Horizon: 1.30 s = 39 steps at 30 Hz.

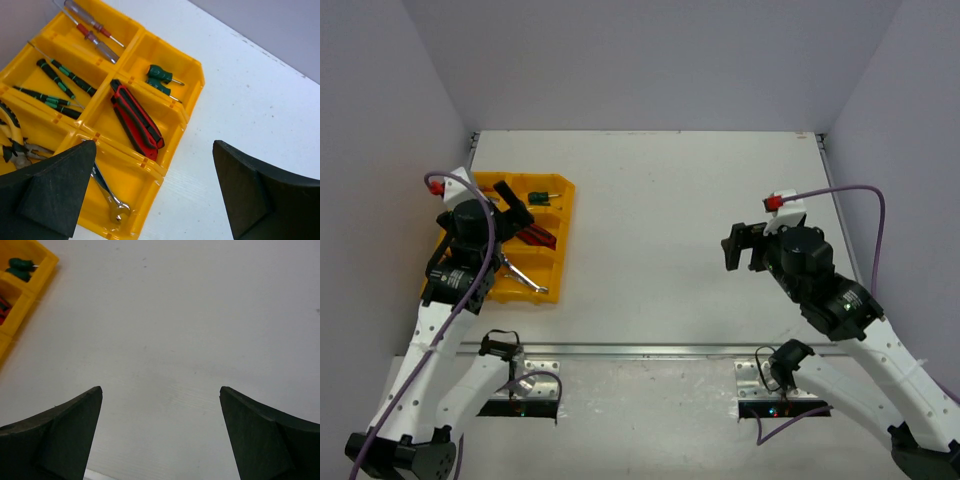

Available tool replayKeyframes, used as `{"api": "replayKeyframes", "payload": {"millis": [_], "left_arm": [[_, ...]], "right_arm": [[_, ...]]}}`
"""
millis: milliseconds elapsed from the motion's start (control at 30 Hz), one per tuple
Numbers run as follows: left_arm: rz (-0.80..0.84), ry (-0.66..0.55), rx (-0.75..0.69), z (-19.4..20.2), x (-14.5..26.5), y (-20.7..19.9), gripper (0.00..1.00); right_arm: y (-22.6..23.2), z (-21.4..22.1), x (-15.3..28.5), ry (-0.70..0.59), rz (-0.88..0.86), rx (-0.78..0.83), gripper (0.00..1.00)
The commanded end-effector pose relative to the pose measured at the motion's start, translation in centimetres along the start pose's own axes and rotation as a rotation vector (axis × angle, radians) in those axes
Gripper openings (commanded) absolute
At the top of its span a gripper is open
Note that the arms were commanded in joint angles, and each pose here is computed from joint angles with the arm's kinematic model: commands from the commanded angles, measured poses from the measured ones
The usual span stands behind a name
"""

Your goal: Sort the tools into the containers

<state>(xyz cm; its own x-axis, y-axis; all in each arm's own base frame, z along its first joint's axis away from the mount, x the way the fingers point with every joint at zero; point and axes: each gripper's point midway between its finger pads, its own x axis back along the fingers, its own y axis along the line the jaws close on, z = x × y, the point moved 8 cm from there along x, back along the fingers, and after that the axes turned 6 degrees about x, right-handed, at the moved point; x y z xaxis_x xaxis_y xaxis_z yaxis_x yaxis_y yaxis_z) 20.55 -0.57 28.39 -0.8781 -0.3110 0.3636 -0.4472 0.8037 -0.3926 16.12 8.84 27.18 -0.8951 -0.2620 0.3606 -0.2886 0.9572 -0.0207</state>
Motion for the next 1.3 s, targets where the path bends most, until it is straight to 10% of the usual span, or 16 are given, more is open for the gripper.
{"api": "replayKeyframes", "payload": {"millis": [0,733,1267], "left_arm": [[0.119,-0.102,-0.098,-2.3,2.0,-0.2,1.0],[0.399,-0.361,-0.038,-6.6,15.0,2.9,1.0],[0.421,-0.348,-0.03,-3.5,12.7,3.4,1.0]], "right_arm": [[-3.2,-0.4,0.9,0.067,0.342,0.027,0.99],[-8.3,-4.6,15.2,-0.221,0.368,0.003,0.99],[-7.8,-2.9,13.9,-0.214,0.327,0.034,0.99]]}}
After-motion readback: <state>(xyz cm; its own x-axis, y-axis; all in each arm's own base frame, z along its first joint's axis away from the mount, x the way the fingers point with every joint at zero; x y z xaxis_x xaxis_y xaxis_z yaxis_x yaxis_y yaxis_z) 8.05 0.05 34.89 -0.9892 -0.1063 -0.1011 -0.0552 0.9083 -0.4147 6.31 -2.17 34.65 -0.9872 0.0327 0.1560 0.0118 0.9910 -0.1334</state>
